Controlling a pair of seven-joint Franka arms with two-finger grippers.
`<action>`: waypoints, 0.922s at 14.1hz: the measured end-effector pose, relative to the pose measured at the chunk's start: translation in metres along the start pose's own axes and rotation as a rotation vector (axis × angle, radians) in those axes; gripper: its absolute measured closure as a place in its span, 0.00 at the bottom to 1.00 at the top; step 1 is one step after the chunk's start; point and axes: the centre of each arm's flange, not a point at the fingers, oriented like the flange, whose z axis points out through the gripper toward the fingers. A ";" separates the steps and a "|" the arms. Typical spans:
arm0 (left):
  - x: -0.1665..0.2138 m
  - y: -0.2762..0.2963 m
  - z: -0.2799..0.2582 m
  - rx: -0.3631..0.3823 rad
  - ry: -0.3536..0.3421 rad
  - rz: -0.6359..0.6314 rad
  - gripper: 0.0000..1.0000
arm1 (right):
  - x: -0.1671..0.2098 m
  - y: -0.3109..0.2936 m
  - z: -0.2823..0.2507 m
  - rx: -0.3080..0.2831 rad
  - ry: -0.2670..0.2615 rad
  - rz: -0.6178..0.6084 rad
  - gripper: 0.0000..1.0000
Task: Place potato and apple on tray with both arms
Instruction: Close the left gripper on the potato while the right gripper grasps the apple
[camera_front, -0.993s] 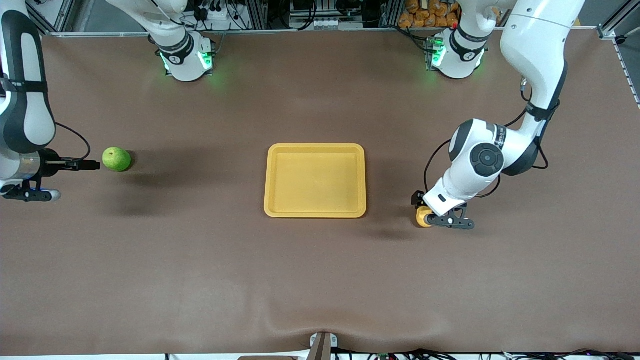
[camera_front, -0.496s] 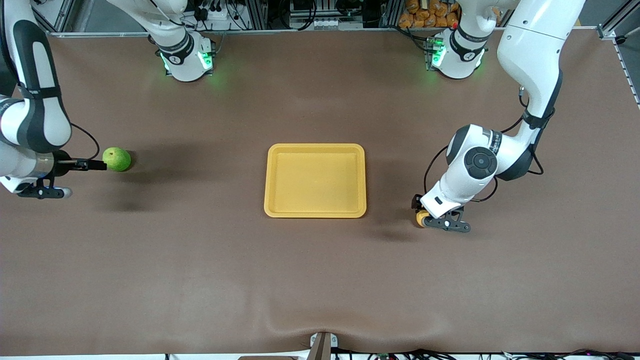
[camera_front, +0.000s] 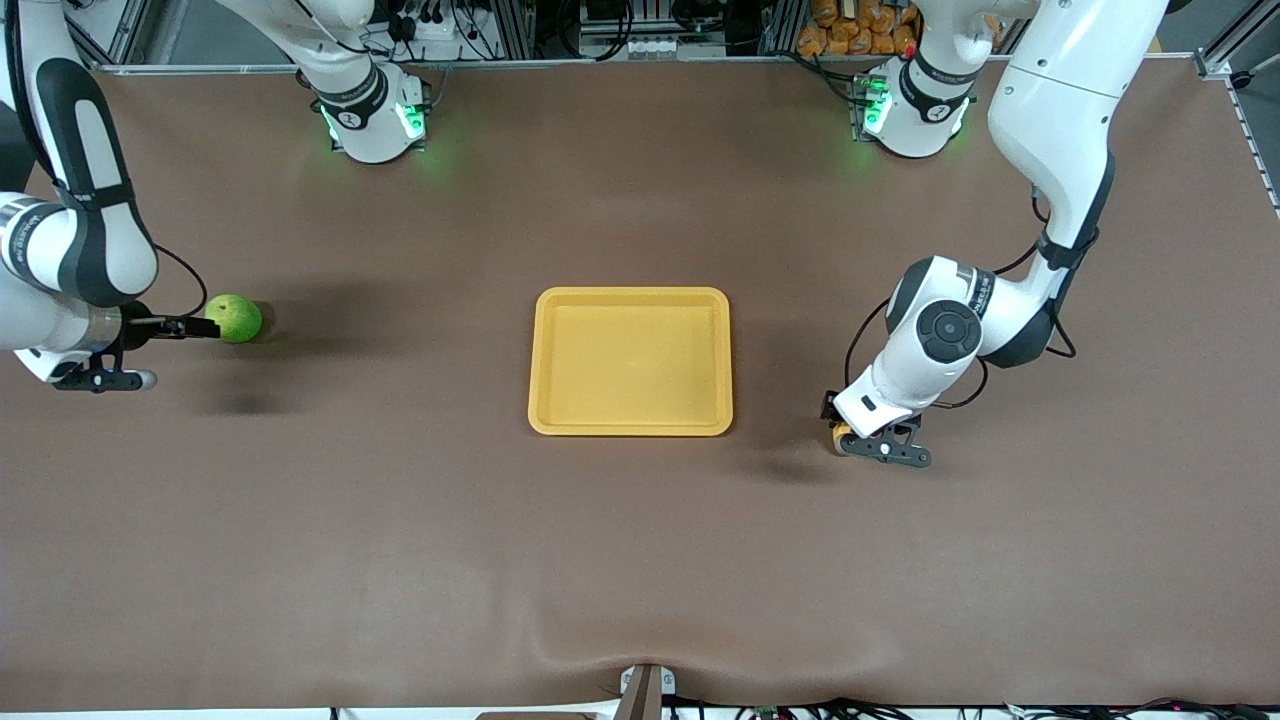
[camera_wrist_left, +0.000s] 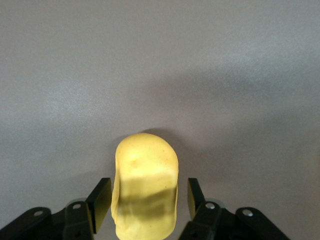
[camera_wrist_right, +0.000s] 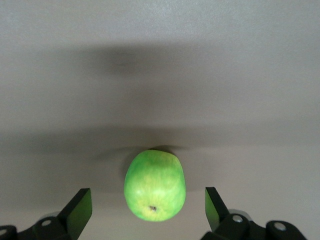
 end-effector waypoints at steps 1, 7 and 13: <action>0.000 0.000 0.001 0.000 -0.001 0.001 0.33 | -0.002 0.000 0.008 0.000 0.005 0.001 0.00; -0.001 0.002 0.004 -0.001 -0.006 0.003 0.52 | -0.012 -0.002 0.034 0.002 0.001 -0.002 0.00; -0.001 0.002 0.004 -0.001 -0.006 0.004 0.52 | -0.018 0.000 0.046 -0.010 0.006 -0.008 0.00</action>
